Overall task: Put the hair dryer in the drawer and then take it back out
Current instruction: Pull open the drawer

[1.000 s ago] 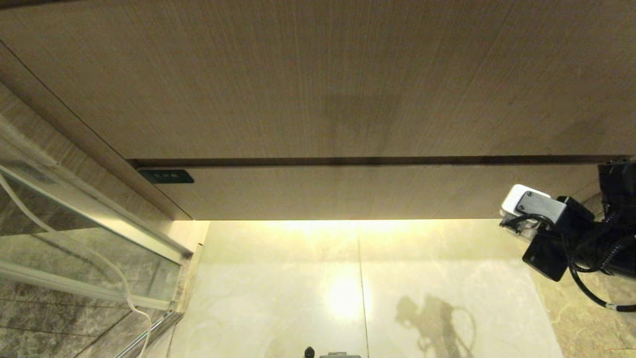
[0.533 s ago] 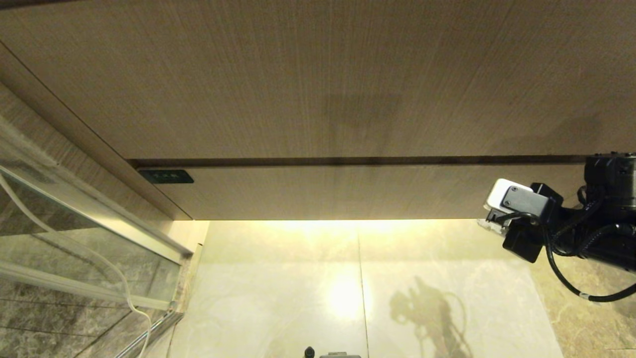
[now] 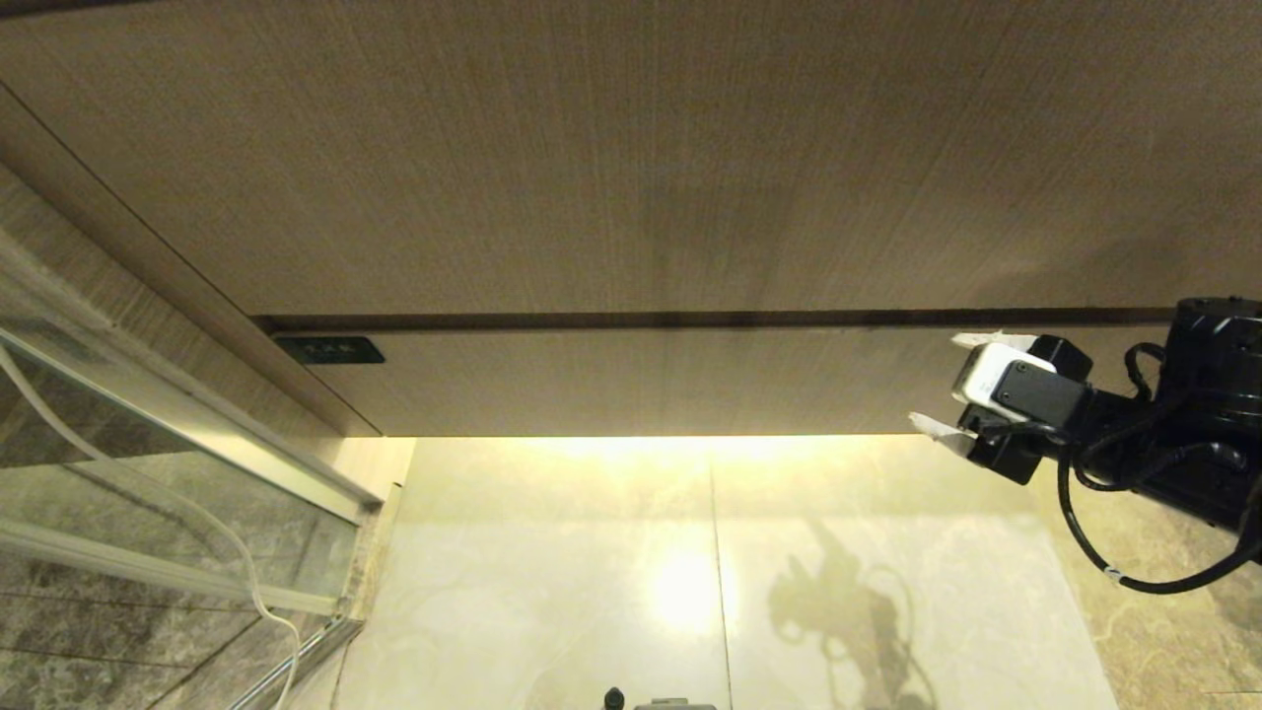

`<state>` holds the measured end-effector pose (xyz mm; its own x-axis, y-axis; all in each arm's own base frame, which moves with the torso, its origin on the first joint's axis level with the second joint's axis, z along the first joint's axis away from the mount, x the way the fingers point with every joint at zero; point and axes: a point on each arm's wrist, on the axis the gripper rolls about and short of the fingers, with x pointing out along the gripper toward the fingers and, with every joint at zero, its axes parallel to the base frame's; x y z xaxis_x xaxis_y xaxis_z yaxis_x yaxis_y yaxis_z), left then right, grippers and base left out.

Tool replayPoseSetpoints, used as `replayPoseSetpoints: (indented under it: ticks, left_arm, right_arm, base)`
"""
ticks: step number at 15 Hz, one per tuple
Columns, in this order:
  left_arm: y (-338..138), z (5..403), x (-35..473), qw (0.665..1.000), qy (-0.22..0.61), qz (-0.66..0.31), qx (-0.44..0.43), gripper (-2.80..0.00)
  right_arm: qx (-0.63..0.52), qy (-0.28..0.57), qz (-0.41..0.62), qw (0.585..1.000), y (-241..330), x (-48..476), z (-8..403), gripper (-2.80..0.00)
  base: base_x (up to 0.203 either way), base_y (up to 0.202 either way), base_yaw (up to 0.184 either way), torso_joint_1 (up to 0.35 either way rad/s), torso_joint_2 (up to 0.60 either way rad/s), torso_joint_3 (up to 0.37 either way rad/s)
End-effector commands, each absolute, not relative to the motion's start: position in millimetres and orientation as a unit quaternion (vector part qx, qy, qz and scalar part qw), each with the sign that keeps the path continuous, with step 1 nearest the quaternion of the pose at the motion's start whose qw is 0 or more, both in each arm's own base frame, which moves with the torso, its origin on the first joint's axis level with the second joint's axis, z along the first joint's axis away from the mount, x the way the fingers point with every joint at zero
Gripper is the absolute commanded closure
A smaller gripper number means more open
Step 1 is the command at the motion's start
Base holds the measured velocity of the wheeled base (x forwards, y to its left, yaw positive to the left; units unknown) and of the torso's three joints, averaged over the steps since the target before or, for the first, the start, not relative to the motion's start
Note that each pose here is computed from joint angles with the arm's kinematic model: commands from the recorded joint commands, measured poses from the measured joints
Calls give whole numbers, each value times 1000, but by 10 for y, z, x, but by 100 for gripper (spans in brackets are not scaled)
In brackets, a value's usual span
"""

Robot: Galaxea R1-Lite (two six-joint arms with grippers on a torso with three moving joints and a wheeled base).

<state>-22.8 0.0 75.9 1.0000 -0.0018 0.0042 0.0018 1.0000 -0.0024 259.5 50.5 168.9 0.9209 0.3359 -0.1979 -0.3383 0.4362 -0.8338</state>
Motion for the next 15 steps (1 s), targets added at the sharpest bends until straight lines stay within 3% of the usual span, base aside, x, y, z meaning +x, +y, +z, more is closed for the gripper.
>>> replayPoseSetpoints:
  ticks: [1, 15]
  left_arm:
    - [0, 759, -228, 1000, -2, -1, -2, 0]
    - [0, 759, -229, 1000, -3, -1, -2, 0]
  right_arm:
    - [-492, 0, 223, 842, 533, 2695, 1569, -280]
    - [-514, -32, 207, 832, 320, 3224, 1470, -280]
  base:
    - [0, 0, 0, 0, 0, 0]
    - [0, 0, 0, 0, 0, 0]
